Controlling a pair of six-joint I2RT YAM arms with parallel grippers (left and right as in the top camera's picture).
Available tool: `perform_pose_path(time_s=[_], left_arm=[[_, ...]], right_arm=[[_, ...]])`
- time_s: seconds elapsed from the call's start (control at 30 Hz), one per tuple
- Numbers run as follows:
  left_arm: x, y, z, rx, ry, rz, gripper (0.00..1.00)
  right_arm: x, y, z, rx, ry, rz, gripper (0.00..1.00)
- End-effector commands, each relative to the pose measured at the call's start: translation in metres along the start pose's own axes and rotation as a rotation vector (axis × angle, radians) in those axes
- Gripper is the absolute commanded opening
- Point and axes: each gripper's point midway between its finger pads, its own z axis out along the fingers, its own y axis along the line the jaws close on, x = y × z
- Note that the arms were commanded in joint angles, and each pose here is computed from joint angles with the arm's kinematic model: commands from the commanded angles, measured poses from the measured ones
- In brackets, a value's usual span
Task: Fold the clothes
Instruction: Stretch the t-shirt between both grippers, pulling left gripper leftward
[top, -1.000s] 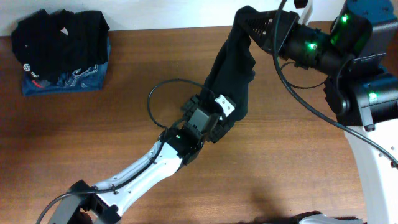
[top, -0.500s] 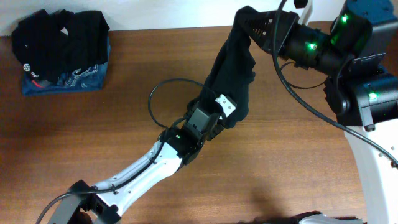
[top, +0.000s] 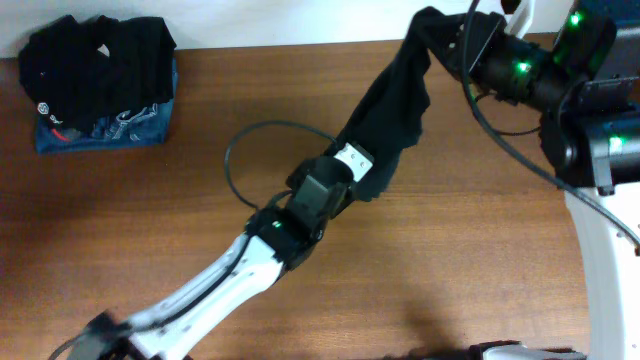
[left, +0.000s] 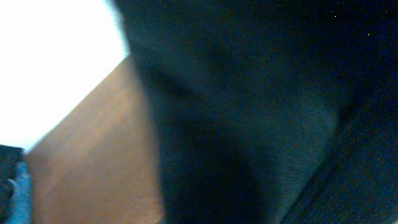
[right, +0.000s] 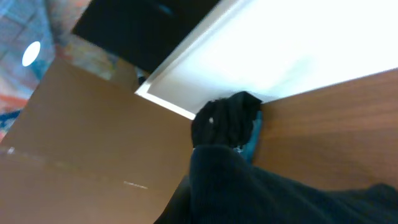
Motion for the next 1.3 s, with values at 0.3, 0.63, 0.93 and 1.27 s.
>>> perform_pose_path(time_s=[0.3,0.63,0.93,1.27], left_arm=[[-0.054,0.053,-0.087,-0.076,-0.211,-0.084,0.01],[-0.056,0.085,-0.117,-0.2,-0.232,-0.124,0.01],[-0.048,0.125,-0.161,-0.362,-0.245,-0.18,0.01],[-0.053,0.135,-0.179,-0.383,-0.291,-0.207,0.01]], right_arm=[[-0.016,-0.049,0.003,0.188,-0.055,-0.014,0.04],[-0.021,-0.094,-0.012,0.438,-0.113,-0.068,0.04],[-0.034,-0.08,-0.037,0.482,-0.218,-0.107,0.04],[-0.037,-0.037,-0.085,0.467,-0.341,-0.19,0.04]])
